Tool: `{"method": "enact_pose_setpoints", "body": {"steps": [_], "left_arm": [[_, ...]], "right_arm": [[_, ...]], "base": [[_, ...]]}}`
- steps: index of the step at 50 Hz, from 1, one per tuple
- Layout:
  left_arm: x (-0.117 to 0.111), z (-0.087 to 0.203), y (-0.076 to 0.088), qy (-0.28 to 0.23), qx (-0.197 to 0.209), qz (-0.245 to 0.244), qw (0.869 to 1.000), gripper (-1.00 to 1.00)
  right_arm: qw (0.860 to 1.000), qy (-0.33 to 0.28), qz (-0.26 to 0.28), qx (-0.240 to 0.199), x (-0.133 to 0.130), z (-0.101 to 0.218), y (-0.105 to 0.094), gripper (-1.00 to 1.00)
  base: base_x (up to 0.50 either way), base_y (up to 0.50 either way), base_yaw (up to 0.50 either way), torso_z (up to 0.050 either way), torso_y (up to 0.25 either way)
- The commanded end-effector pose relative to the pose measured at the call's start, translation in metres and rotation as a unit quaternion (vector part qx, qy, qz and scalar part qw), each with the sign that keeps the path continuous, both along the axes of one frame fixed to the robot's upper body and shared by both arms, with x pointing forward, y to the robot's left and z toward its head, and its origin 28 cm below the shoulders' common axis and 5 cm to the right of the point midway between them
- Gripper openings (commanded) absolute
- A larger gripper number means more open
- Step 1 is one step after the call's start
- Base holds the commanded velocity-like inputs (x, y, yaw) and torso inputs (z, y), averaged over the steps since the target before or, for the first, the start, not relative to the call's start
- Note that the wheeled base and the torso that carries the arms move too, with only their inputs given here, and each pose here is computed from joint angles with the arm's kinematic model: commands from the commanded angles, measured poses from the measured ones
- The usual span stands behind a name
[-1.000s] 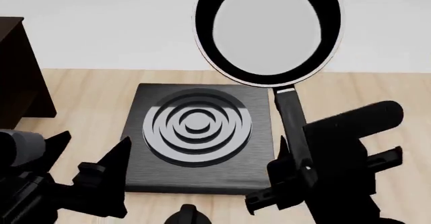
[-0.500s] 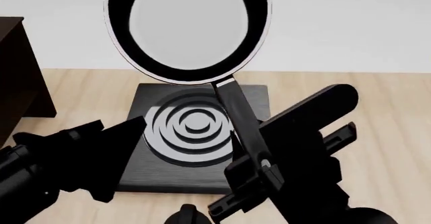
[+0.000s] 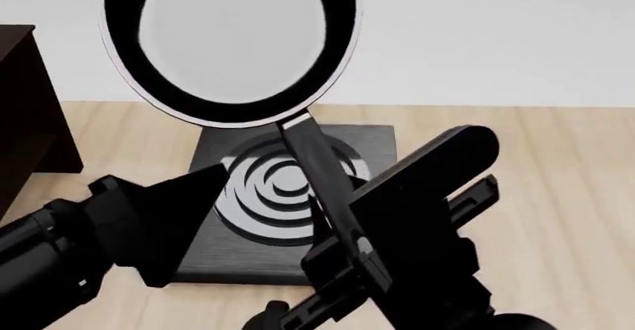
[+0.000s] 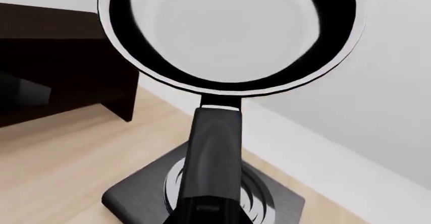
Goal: Put the frying pan on the cabinet shelf.
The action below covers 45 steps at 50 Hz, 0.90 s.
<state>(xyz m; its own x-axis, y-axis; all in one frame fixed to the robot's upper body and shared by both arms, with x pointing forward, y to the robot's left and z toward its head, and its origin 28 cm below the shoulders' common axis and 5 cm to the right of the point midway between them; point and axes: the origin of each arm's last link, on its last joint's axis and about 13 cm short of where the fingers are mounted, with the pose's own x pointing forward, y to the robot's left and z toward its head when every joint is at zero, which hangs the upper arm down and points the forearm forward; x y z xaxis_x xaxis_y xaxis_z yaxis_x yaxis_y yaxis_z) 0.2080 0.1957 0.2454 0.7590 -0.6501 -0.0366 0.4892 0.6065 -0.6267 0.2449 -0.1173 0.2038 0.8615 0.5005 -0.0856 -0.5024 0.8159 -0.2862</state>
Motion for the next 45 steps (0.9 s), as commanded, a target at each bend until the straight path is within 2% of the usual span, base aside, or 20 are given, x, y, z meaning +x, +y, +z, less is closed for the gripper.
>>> {"method": "enact_pose_setpoints", "body": {"steps": [1,25,45], "left_arm": [[0.003,-0.002,-0.008,0.009,-0.022,-0.023,0.999,1.0],[0.021,-0.006,-0.021,0.028,-0.031,-0.037,0.998,1.0],[0.034,-0.021,-0.024,0.059,-0.036,-0.03,0.997,1.0]], "right_arm": [[0.998,-0.051,-0.03,-0.002,-0.005,0.011,-0.002,-1.0],[0.999,-0.045,-0.008,-0.007,-0.011,0.001,0.0,-1.0],[0.999,-0.046,-0.005,-0.002,-0.016,0.0,0.0,-1.0]], "base": [[0.0,0.0,0.0,0.0,0.0],[0.0,0.0,0.0,0.0,0.002],[0.0,0.0,0.0,0.0,0.002]]}}
